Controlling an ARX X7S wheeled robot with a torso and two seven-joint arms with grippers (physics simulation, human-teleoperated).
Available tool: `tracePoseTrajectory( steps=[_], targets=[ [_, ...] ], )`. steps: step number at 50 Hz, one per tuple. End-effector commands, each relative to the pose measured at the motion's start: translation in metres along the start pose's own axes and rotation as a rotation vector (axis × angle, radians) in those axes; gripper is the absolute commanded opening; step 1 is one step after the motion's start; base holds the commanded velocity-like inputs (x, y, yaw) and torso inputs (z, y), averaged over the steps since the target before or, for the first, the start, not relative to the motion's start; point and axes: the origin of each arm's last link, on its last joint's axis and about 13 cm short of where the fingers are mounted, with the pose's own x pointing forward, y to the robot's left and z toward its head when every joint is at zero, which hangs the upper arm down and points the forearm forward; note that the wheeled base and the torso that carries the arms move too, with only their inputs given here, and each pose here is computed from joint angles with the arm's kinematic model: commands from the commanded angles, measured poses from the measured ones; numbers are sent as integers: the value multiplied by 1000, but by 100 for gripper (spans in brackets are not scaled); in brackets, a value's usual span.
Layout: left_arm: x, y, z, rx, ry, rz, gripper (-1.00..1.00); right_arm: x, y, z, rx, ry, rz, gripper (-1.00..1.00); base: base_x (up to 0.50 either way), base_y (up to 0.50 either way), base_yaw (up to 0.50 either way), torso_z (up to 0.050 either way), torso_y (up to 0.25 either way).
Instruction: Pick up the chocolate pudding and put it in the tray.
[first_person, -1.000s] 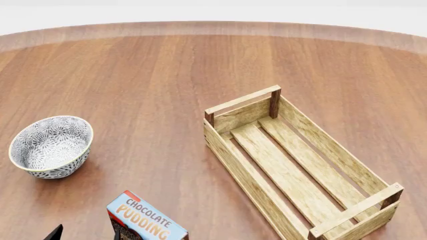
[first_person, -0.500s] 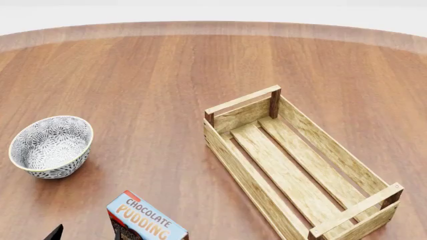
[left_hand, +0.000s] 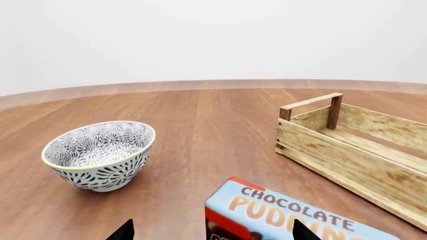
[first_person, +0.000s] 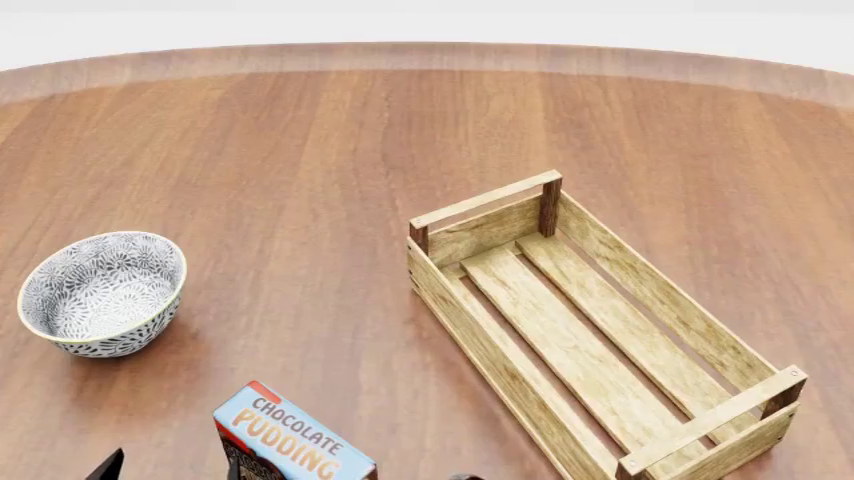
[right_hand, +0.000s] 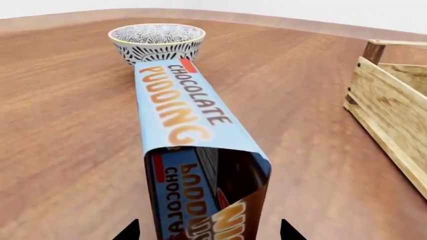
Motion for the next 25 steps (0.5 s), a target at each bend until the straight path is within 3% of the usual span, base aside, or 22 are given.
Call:
tracePoseTrajectory(
  steps=[1, 2, 3, 13, 25],
  targets=[
    [0, 0, 0, 1, -1, 0, 100, 3, 0, 1, -8, -1, 4, 100, 0, 0, 0, 0, 0],
    [0, 0, 0, 1, -1, 0, 100, 3, 0, 1, -9, -2, 4, 100, 0, 0, 0, 0, 0],
    [-1, 0, 0, 1, -1, -2, 100, 3, 0, 1, -11, -5, 2, -100, 0, 0, 0, 0, 0],
    [-2, 0, 0, -2, 1, -1, 100, 0, -1, 0, -5, -8, -8, -100, 0, 0, 0, 0, 0],
    [-1, 2, 1, -3, 1, 2, 100, 1, -15, 13, -4, -15, -75, -100, 0, 0, 0, 0, 0]
  ],
)
